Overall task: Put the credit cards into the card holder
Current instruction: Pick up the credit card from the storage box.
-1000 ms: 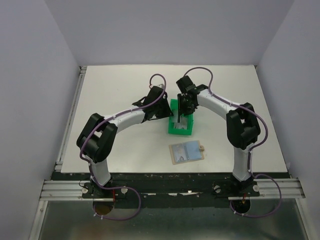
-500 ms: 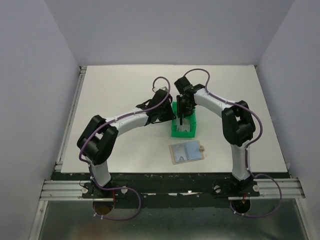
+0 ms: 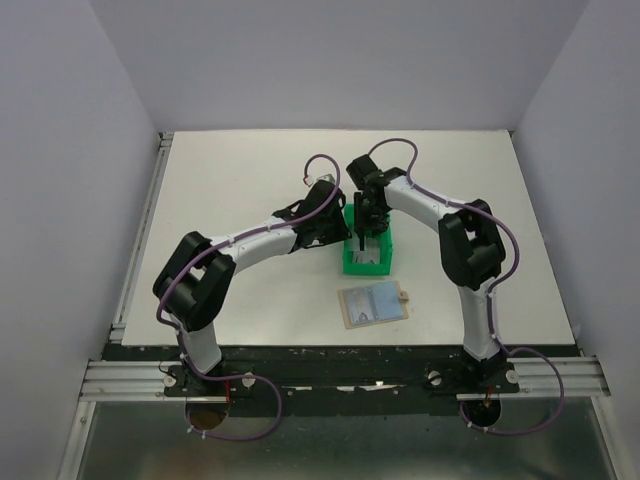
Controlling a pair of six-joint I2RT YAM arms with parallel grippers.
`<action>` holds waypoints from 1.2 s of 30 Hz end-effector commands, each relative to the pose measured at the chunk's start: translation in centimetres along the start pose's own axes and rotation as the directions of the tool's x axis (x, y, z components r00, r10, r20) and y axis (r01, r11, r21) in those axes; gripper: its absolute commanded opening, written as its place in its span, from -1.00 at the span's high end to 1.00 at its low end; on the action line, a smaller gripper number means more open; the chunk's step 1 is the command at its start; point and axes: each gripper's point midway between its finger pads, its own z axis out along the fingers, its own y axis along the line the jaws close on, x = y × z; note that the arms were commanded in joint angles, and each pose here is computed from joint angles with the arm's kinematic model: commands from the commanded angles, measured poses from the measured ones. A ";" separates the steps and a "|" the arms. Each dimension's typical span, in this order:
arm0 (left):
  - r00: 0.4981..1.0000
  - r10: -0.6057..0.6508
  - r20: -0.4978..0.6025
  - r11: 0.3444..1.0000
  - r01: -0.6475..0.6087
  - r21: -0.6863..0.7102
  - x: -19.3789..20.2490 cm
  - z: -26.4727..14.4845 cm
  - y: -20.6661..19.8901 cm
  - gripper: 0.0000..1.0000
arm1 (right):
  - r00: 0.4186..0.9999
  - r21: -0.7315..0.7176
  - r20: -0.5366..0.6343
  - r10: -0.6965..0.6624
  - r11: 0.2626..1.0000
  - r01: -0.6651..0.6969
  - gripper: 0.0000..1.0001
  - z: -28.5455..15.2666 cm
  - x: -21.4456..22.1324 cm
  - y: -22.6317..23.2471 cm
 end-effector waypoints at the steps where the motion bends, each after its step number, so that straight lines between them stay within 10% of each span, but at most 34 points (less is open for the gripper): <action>1: 0.999 -0.006 0.040 1.000 0.006 0.005 -0.8 -0.9 -0.5 0.64 | 1.000 0.012 -0.020 0.023 1.000 -0.023 0.02 0.8 0.3 -0.2; 36: 1.000 -0.012 0.019 1.000 0.012 -0.003 0.0 -0.6 0.2 0.65 | 0.999 -0.259 0.033 0.019 0.966 -0.010 0.09 -1.8 -0.3 4.0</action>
